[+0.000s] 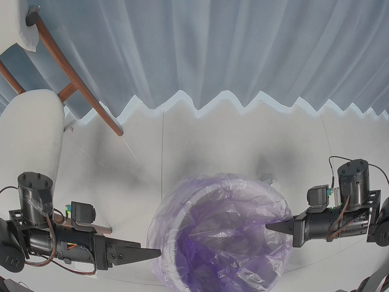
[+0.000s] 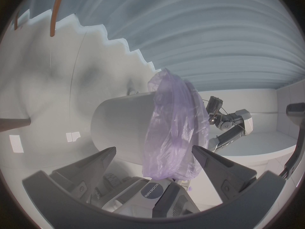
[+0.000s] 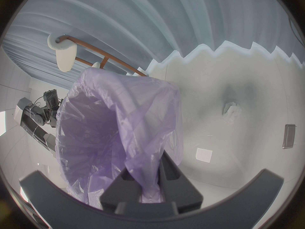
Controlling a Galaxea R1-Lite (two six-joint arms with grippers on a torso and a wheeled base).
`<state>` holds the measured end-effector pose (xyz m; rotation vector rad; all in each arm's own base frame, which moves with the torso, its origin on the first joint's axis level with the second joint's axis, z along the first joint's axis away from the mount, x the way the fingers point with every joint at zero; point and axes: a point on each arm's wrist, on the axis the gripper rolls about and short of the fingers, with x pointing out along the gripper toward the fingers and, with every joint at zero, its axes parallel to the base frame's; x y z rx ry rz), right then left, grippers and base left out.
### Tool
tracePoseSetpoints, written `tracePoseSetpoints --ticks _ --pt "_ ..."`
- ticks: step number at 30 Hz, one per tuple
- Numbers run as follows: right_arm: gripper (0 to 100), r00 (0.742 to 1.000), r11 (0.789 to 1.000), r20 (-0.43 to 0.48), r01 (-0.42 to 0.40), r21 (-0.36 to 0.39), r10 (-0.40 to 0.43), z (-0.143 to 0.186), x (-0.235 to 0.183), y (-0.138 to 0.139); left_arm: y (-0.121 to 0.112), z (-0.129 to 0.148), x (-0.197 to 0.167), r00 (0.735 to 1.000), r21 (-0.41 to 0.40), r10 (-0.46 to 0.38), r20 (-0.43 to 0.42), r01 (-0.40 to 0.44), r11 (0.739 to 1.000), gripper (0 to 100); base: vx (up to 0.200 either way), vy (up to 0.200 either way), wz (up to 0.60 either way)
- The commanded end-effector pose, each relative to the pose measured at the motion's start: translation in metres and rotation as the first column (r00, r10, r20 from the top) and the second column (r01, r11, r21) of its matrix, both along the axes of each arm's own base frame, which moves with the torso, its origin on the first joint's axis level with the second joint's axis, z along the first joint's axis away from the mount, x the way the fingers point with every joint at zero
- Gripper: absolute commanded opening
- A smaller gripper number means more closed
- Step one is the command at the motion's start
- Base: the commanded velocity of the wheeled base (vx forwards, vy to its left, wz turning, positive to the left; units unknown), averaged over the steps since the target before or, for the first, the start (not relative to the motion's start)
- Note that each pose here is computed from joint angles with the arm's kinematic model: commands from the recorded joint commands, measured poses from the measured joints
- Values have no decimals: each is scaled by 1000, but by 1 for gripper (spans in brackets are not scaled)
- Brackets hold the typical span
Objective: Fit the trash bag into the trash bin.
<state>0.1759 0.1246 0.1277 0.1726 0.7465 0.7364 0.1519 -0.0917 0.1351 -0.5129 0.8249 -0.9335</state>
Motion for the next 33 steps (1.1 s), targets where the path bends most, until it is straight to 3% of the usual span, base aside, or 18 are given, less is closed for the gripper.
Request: tracePoseSetpoints --ticks 1,7,12,16,33 --pt "0 1000 1000 -3 1 -1 -1 -1 0 0 -3 -5 1 1000 19 -22 -2 22 1000 100 0 0 0" --pt "0 1000 1000 3 2 2 -2 1 0 0 -8 -11 11 999 62 -41 16 40 997 100 0 0 0" --pt "0 1000 1000 5 2 3 -2 1 -2 -1 -18 -13 27 999 128 41 35 -45 991 100 0 0 0" --pt "0 1000 1000 14 -3 8 3 3 -4 -2 -21 -12 32 997 129 56 49 -62 990 100 0 0 0" --pt "0 997 994 53 -62 90 58 20 -16 -8 -21 -39 47 990 231 137 -30 -126 965 100 0 0 0"
